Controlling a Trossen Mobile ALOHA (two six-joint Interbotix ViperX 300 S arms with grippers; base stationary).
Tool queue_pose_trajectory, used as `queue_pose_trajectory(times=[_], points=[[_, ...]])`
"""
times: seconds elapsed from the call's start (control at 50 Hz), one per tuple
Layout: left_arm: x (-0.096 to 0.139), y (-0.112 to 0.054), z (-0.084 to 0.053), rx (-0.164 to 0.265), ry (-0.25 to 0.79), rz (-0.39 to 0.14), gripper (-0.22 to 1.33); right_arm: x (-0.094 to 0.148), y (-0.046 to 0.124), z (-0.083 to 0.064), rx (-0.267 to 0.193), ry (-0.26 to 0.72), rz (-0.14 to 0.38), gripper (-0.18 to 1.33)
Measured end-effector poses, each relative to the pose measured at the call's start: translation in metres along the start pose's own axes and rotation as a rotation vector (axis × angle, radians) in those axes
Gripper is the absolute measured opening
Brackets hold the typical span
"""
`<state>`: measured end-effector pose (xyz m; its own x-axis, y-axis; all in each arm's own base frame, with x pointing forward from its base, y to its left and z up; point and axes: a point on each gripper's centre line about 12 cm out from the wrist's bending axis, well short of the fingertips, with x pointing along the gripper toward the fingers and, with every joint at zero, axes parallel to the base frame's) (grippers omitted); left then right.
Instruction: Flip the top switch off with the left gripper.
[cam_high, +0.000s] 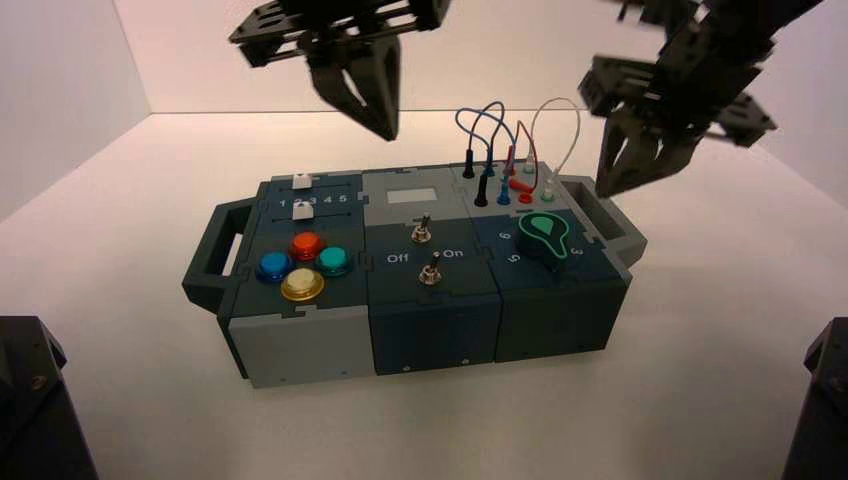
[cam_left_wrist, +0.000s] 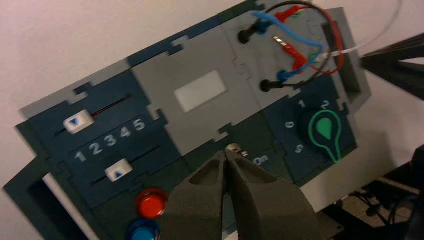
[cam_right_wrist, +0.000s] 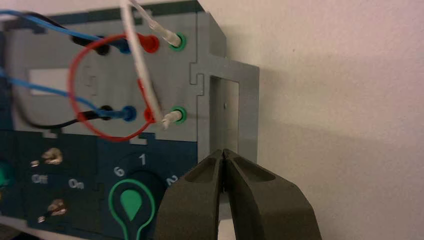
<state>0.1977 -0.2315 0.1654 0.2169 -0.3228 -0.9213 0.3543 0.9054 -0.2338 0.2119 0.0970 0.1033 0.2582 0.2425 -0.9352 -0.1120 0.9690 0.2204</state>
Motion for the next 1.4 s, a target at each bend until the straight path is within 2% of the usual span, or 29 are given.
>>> queue_pose_trajectory(times=[0.26, 0.5, 0.72, 0.98, 1.4], points=[[0.005, -0.011, -0.002, 0.002, 0.028, -0.012, -0.16, 0.021, -0.002, 0.002, 0.006, 0.076, -0.023, -0.15], [0.022, -0.036, -0.012, 0.026, 0.095, -0.034, -0.16, 0.038, 0.0, 0.008, -0.005, 0.123, -0.033, -0.16], [0.033, -0.052, -0.014, 0.027, 0.141, -0.043, -0.16, 0.043, 0.001, 0.016, -0.008, 0.13, -0.036, -0.18], [0.038, -0.051, -0.014, -0.038, 0.164, -0.025, -0.16, 0.044, 0.001, 0.016, -0.015, 0.13, -0.038, -0.18], [0.062, -0.044, -0.022, -0.057, 0.224, 0.027, -0.16, 0.044, 0.001, 0.016, -0.019, 0.129, -0.038, -0.18]])
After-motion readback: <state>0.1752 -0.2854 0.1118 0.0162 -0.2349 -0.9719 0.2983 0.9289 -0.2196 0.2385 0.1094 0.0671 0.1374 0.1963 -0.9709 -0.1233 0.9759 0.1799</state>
